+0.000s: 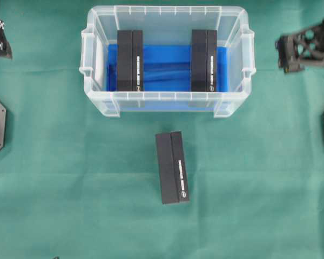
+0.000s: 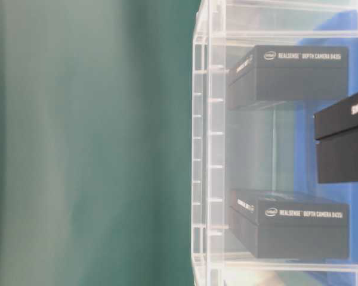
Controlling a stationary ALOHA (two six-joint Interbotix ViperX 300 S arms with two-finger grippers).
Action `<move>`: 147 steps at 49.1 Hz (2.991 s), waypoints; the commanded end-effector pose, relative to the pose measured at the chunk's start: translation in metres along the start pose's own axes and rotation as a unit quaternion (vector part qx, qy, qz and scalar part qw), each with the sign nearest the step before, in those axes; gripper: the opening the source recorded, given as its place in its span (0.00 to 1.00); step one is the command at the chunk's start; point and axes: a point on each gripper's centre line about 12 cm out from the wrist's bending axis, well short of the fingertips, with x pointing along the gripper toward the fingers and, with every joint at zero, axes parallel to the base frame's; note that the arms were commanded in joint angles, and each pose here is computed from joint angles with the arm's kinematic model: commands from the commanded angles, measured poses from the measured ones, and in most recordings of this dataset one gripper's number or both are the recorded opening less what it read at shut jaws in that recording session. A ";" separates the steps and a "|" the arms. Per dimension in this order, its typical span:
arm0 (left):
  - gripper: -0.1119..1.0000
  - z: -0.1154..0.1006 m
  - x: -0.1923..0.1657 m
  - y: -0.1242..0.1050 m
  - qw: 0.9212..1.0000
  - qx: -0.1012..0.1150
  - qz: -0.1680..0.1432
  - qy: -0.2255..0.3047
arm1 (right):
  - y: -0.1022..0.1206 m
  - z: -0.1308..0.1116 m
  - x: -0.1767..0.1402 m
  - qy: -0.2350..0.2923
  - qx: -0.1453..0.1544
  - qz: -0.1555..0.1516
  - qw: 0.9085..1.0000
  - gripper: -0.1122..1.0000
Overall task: Take out the box from the case.
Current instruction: 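Open the right gripper and withdraw it to the right side, then move the left gripper over the left black box in the bin, then lower the open left gripper around the left black box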
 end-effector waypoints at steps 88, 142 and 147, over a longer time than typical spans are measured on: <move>0.91 0.007 0.046 -0.217 0.996 0.078 -0.023 0.022 | -0.002 0.025 0.008 -0.003 0.000 0.001 1.000 0.94; 0.91 0.010 0.052 -0.221 0.997 0.072 0.015 0.013 | 0.000 0.023 0.007 -0.004 -0.003 0.010 1.000 0.94; 0.91 0.011 0.053 -0.221 0.997 0.072 0.015 0.012 | 0.001 0.023 0.007 -0.004 -0.003 0.010 1.000 0.94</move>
